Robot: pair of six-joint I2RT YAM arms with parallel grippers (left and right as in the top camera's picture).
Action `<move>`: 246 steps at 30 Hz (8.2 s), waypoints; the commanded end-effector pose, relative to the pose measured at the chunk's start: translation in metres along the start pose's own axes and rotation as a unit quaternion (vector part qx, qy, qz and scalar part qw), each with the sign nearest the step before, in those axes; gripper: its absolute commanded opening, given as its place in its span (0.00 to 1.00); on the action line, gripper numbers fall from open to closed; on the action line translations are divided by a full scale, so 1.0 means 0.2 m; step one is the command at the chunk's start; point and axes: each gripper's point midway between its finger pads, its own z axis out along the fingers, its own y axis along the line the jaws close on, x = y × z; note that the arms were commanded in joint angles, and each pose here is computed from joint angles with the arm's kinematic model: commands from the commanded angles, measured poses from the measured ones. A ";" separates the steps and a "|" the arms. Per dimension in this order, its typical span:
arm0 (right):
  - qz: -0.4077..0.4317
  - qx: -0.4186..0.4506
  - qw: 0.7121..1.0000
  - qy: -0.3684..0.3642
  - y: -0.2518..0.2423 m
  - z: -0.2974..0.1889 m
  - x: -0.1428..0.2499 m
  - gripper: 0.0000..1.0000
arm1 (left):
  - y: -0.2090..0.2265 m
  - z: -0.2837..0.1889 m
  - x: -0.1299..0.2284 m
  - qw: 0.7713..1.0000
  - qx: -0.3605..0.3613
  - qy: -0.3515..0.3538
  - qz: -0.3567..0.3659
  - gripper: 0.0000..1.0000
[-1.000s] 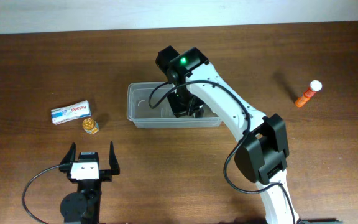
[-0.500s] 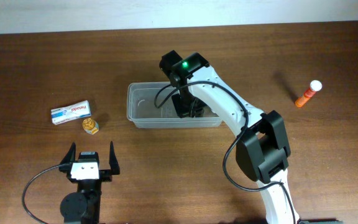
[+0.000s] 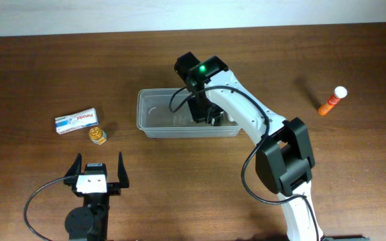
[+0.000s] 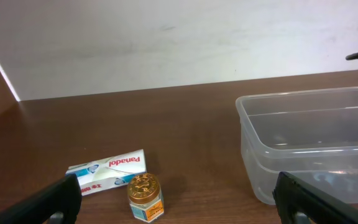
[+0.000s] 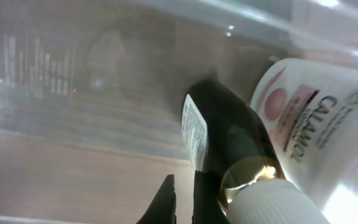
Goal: Pack container
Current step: 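Lower the brown bottle beside the spray bottle and open the gripper, then move the right gripper to the orange Redoxon tube and grasp it, then lift the orange tube and carry it over the container's right end, then lower the orange tube beside the bottles and open the right gripper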
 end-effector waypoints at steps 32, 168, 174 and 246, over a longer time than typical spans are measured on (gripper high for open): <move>-0.037 -0.015 0.993 -0.115 -0.01 -0.49 -0.21 0.41 | -0.01 0.00 0.00 1.000 0.002 0.000 0.008 0.99; 0.111 -0.142 0.969 -0.167 -0.89 -1.13 0.17 0.18 | -0.01 0.00 0.00 1.000 0.002 0.000 0.008 0.99; 0.075 -0.137 0.982 -0.101 -0.73 -0.97 0.23 0.18 | -0.01 0.00 0.00 1.000 0.002 0.000 0.008 0.99; 0.014 -0.101 0.994 -0.042 -0.36 -0.07 0.15 0.27 | -0.01 0.00 0.00 1.000 0.002 0.000 0.008 0.99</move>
